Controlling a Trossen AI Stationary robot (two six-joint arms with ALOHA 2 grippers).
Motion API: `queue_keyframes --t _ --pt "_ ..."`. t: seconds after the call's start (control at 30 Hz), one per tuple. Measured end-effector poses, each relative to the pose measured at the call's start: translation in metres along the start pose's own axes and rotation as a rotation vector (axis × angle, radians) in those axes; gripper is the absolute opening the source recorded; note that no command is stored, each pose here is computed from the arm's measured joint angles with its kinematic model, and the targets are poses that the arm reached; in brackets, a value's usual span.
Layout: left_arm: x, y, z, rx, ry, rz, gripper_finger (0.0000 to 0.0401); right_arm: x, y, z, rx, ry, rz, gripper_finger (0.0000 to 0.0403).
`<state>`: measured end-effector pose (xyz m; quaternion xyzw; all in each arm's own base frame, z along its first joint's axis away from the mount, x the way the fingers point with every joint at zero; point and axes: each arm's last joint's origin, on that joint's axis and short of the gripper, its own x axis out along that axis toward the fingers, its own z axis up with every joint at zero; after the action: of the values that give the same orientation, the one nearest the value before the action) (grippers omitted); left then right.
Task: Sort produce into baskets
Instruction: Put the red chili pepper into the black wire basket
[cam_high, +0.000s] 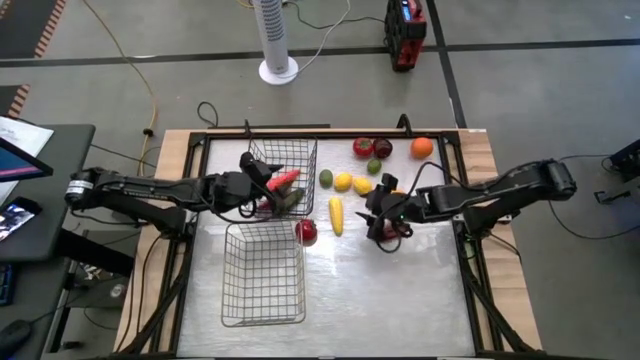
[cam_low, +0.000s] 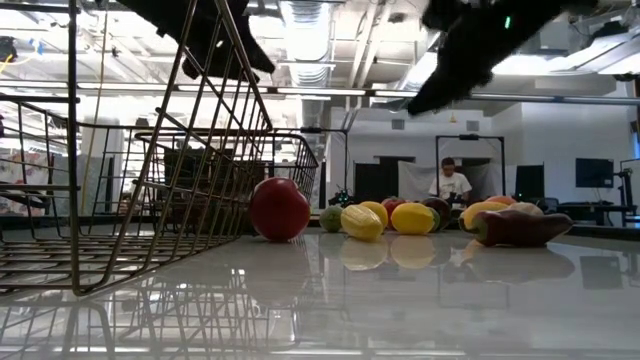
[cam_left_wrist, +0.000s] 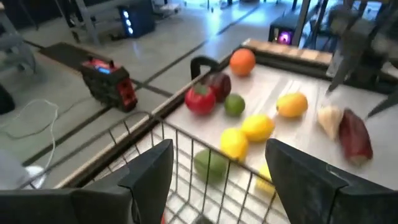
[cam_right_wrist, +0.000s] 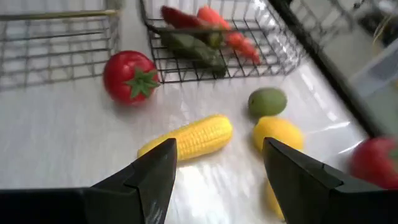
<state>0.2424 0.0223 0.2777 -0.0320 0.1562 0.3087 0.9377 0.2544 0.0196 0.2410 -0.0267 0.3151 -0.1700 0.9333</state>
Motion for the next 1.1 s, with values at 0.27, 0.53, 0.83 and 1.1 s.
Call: queue_keyframes --t 0.27,0.53,0.83,1.1 --pt "0.006 -0.007 0.007 0.012 -0.018 -0.056 0.0234 0.018 0.001 -0.03 0.067 0.094 -0.005 0.0266" --pt "0.007 -0.01 0.003 0.031 0.019 -0.113 0.0233 0.01 0.014 -0.046 -0.008 0.31 0.195 0.0262" --pt "0.007 -0.01 0.003 0.05 0.017 -0.108 0.0233 0.03 0.023 -0.066 -0.135 0.457 0.209 0.0255" --pt "0.007 -0.01 0.002 0.074 0.018 -0.115 0.0233 0.038 0.026 -0.078 -0.182 0.562 0.234 0.0255"
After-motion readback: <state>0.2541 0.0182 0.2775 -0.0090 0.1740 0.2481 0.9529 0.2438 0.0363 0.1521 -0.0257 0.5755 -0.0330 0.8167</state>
